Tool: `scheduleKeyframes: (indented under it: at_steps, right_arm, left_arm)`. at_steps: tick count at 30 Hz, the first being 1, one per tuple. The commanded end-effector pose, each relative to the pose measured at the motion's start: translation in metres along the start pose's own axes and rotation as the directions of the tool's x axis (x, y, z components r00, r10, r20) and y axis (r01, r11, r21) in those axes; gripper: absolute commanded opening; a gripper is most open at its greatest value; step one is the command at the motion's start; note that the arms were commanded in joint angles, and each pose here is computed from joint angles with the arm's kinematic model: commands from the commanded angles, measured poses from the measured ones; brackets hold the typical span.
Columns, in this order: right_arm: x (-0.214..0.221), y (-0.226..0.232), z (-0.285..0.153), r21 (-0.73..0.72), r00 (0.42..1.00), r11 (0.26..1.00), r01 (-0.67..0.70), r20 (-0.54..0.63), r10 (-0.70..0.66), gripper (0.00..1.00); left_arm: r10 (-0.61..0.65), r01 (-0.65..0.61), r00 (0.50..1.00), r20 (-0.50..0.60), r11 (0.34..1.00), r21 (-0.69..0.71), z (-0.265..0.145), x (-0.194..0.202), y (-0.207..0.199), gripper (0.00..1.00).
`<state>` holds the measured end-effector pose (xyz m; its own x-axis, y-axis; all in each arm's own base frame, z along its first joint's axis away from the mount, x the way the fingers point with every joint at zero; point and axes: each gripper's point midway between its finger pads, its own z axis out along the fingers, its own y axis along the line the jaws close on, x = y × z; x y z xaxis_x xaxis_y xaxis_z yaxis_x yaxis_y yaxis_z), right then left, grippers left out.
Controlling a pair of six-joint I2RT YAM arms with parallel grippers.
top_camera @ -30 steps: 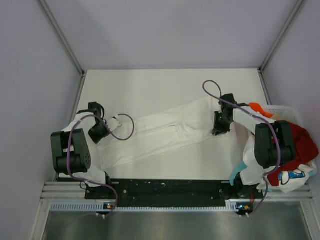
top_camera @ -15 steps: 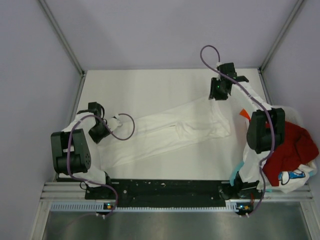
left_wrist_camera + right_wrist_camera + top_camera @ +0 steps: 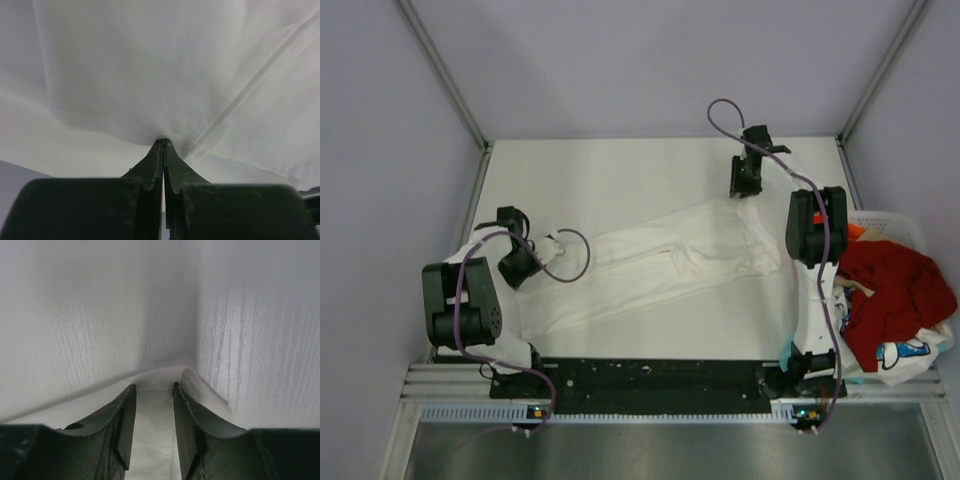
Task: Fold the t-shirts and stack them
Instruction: Rotate the tshirt 70 degrees
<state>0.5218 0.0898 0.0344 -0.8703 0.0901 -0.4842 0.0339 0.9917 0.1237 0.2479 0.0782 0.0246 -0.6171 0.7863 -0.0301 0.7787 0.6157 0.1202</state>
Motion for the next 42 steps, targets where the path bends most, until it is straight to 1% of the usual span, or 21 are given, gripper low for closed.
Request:
scheduleKeyframes:
  at_steps: [1, 2, 4, 5, 9, 11, 14, 15, 17, 19, 22, 24, 26, 28, 29, 32, 33, 36, 38, 40, 42]
  right_arm:
    - [-0.004, -0.002, 0.007, 0.001, 1.0, 1.0, -0.009, 0.002, 0.009, 0.28]
    - [-0.004, 0.0, 0.01, -0.011, 1.0, 1.0, -0.011, -0.009, 0.011, 0.21]
    - [-0.015, -0.001, 0.011, -0.019, 1.0, 0.999, -0.025, 0.013, 0.026, 0.03]
    - [-0.024, -0.001, 0.011, -0.017, 0.999, 0.999, -0.037, 0.034, 0.037, 0.0]
    - [-0.061, 0.0, 0.013, -0.096, 0.989, 0.99, -0.105, 0.092, 0.113, 0.0]
    - [-0.069, 0.003, 0.016, -0.146, 0.985, 0.981, -0.131, 0.096, 0.145, 0.0]
    - [-0.079, 0.01, 0.017, -0.187, 0.983, 0.975, -0.121, 0.116, 0.144, 0.0]
    - [-0.083, 0.013, 0.014, -0.205, 0.982, 0.972, -0.112, 0.127, 0.139, 0.07]
    - [-0.091, 0.018, 0.002, -0.23, 0.982, 0.97, -0.081, 0.149, 0.118, 0.32]
    - [-0.099, 0.019, -0.022, -0.23, 0.978, 0.971, -0.059, 0.18, 0.103, 0.48]
    - [-0.105, 0.011, -0.07, -0.169, 0.965, 0.984, -0.051, 0.244, 0.093, 0.55]
    - [-0.095, 0.005, -0.098, -0.103, 0.96, 0.994, -0.044, 0.27, 0.07, 0.55]
    - [-0.073, 0.004, -0.115, -0.04, 0.963, 0.998, -0.038, 0.264, 0.047, 0.54]
    - [-0.041, 0.004, -0.119, 0.012, 0.973, 0.999, -0.034, 0.228, 0.031, 0.5]
    - [-0.027, 0.009, -0.12, 0.011, 0.978, 1.0, -0.027, 0.207, 0.024, 0.45]
    - [0.032, 0.007, -0.104, 0.004, 0.995, 0.998, -0.062, 0.078, 0.061, 0.05]
    - [0.05, 0.007, -0.099, -0.002, 0.997, 0.998, -0.069, 0.037, 0.069, 0.0]
    - [0.091, -0.003, -0.085, 0.023, 0.995, 0.997, -0.078, -0.057, 0.079, 0.0]
    - [0.112, -0.016, -0.074, 0.072, 0.991, 0.994, -0.079, -0.105, 0.086, 0.0]
    - [0.119, -0.027, -0.063, 0.09, 0.984, 0.991, -0.102, -0.14, 0.114, 0.0]
    - [0.115, -0.037, -0.051, 0.104, 0.978, 0.987, -0.124, -0.154, 0.139, 0.0]
  left_arm:
    - [0.013, -0.013, 1.0, 0.017, 1.0, -0.001, -0.002, -0.001, -0.002, 0.0]
    - [0.015, -0.014, 1.0, 0.016, 1.0, -0.002, -0.002, -0.002, -0.001, 0.0]
    - [0.01, -0.01, 1.0, 0.011, 1.0, 0.001, -0.003, -0.001, -0.002, 0.0]
    - [0.011, -0.011, 1.0, 0.012, 1.0, -0.002, -0.004, -0.002, -0.001, 0.0]
    - [0.01, -0.01, 1.0, 0.007, 1.0, -0.005, -0.005, 0.001, -0.002, 0.0]
    - [0.008, -0.008, 1.0, 0.008, 1.0, -0.004, -0.005, 0.002, -0.004, 0.0]
    - [0.002, -0.002, 1.0, 0.012, 1.0, -0.002, -0.006, 0.002, -0.006, 0.0]
    - [-0.002, 0.002, 1.0, 0.01, 1.0, 0.002, -0.005, 0.003, -0.007, 0.0]
    - [-0.005, 0.005, 1.0, 0.006, 1.0, 0.009, -0.006, 0.003, -0.009, 0.0]
    - [-0.005, 0.005, 1.0, -0.002, 1.0, 0.016, -0.006, 0.005, -0.011, 0.0]
    - [-0.008, 0.008, 1.0, -0.003, 1.0, 0.021, -0.007, 0.006, -0.013, 0.0]
    - [-0.011, 0.011, 1.0, -0.006, 1.0, 0.023, -0.007, 0.006, -0.014, 0.0]
    - [-0.01, 0.011, 1.0, -0.011, 1.0, 0.023, -0.006, 0.007, -0.013, 0.0]
    - [-0.012, 0.012, 1.0, -0.015, 1.0, 0.021, -0.006, 0.007, -0.012, 0.0]
    - [-0.013, 0.014, 1.0, -0.018, 1.0, 0.021, -0.006, 0.008, -0.012, 0.0]
    - [-0.018, 0.018, 1.0, -0.025, 1.0, 0.015, -0.007, 0.008, -0.01, 0.02]
    - [-0.016, 0.016, 0.999, -0.029, 1.0, 0.014, -0.008, 0.009, -0.009, 0.03]
    - [-0.017, 0.018, 0.999, -0.039, 1.0, 0.016, -0.013, 0.01, -0.009, 0.1]
    - [-0.025, 0.025, 0.999, -0.031, 0.999, 0.024, -0.021, 0.008, -0.009, 0.18]
    - [-0.038, 0.038, 0.999, 0.009, 0.999, 0.038, -0.034, -0.001, -0.008, 0.25]
    - [-0.055, 0.048, 0.995, 0.089, 0.996, 0.074, -0.049, -0.017, -0.009, 0.31]
